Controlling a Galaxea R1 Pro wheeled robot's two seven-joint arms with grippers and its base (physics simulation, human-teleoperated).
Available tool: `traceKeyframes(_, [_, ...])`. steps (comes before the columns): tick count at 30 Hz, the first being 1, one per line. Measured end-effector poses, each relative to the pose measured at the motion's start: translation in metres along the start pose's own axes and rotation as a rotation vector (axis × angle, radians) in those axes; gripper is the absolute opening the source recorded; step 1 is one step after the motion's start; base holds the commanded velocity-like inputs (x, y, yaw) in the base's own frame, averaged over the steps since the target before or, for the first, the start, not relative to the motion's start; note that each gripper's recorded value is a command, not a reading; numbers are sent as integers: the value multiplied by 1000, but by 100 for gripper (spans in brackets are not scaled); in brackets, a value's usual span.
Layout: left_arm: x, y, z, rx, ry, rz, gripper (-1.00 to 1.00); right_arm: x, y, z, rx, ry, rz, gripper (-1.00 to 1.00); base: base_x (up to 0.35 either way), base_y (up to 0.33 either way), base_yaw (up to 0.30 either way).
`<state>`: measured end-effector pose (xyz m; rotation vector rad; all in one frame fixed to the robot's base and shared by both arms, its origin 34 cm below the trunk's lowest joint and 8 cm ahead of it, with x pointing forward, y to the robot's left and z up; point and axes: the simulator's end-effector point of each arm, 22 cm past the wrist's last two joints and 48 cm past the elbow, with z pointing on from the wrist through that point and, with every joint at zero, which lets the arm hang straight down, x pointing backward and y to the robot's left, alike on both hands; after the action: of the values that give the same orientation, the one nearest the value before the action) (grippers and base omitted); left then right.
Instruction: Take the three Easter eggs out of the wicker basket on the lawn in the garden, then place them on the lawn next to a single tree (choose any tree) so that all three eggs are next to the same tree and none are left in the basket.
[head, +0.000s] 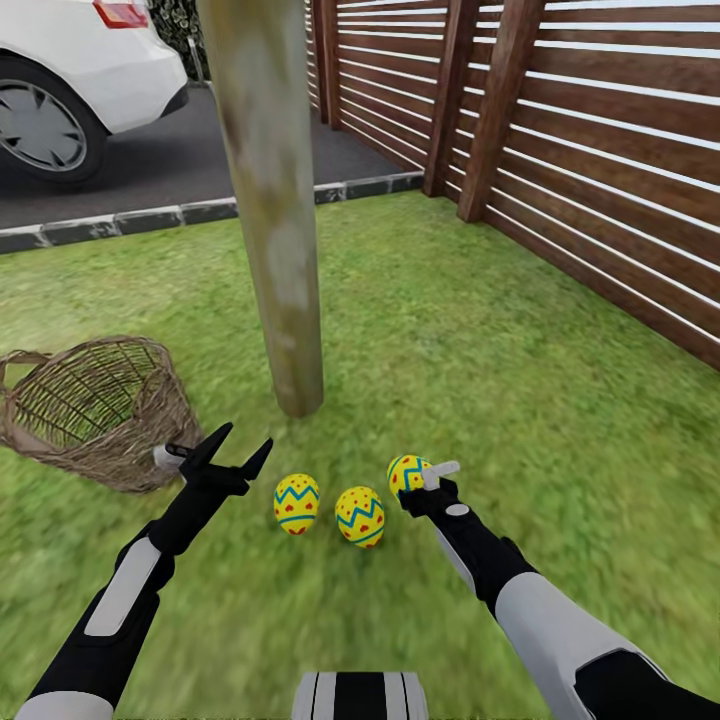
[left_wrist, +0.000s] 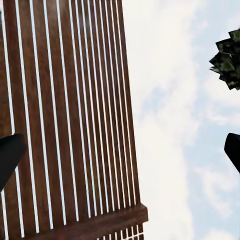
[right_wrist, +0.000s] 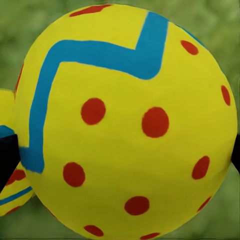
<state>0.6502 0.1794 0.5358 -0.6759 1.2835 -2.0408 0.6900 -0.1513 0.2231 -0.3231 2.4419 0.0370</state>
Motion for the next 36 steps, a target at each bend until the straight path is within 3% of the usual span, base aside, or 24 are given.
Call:
traceKeyframes(2, [-1,5,-2,-7,-2,-5,100,7,1,3,-1,12,1,-100,0,0,0])
traceKeyframes(4, [-1,9,-3,-13,-4,-10,100,37,-6,6,33,70,-10,-100,0,0,0])
traceKeyframes(8, [-2,18,-7,-25,-10,-20,100,47,-11,10,66,82,-10,-100,0,0,0])
traceKeyframes(18, [-4,41,-16,-55,-23,-44,100,72,-5,21,56,119,-3,-100,0,0,0])
traceKeyframes(36, [-4,43,-17,-58,-24,-47,100,69,-5,23,55,102,-3,-100,54,0,0])
